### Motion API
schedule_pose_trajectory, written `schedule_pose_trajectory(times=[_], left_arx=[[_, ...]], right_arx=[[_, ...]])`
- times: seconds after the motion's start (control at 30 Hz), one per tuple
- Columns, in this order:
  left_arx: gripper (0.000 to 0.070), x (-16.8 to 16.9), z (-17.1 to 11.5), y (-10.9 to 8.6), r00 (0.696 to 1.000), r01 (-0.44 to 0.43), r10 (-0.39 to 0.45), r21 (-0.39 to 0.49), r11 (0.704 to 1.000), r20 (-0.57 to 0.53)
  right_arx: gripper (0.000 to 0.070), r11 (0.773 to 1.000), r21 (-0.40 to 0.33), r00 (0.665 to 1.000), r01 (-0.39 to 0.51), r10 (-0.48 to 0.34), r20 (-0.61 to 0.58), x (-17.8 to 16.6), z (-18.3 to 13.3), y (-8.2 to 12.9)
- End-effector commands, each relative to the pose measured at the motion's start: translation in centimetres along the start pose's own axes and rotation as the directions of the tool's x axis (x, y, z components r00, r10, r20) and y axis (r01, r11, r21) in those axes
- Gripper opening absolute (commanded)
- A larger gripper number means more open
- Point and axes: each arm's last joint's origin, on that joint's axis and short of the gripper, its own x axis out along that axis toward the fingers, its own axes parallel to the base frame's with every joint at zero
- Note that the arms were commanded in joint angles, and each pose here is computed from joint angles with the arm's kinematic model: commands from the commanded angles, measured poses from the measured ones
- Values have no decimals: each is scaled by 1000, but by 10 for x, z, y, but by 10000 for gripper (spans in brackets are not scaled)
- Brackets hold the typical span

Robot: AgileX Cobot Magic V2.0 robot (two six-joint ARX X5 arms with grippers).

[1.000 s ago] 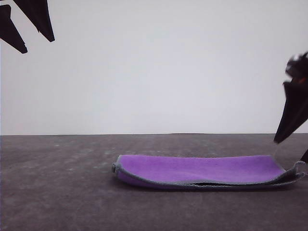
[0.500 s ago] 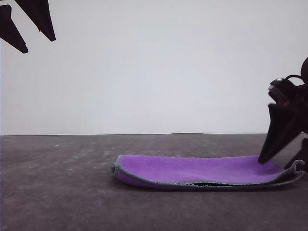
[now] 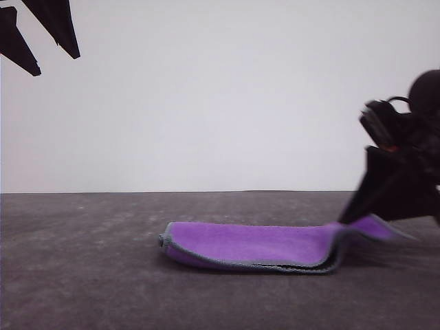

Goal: Fold clothes

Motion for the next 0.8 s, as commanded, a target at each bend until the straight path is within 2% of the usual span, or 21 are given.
schedule_pose_trajectory(times=[0.0,0.43,0.77], left_arx=[[434,-2,5,-1,1000,6,-7,7,1000,26],[434,-2,7,-1,999,5,-6,11,1000,40],[434,-2,7,-1,999,5,-6,10,1000,40]], right_arx=[[3,999,9,999,-32,32,-3,8,4,5],[3,979,-123,987,-160,159,-16,54,11,56],[3,969,-175,985,-173,171,-22,70,8,75]])
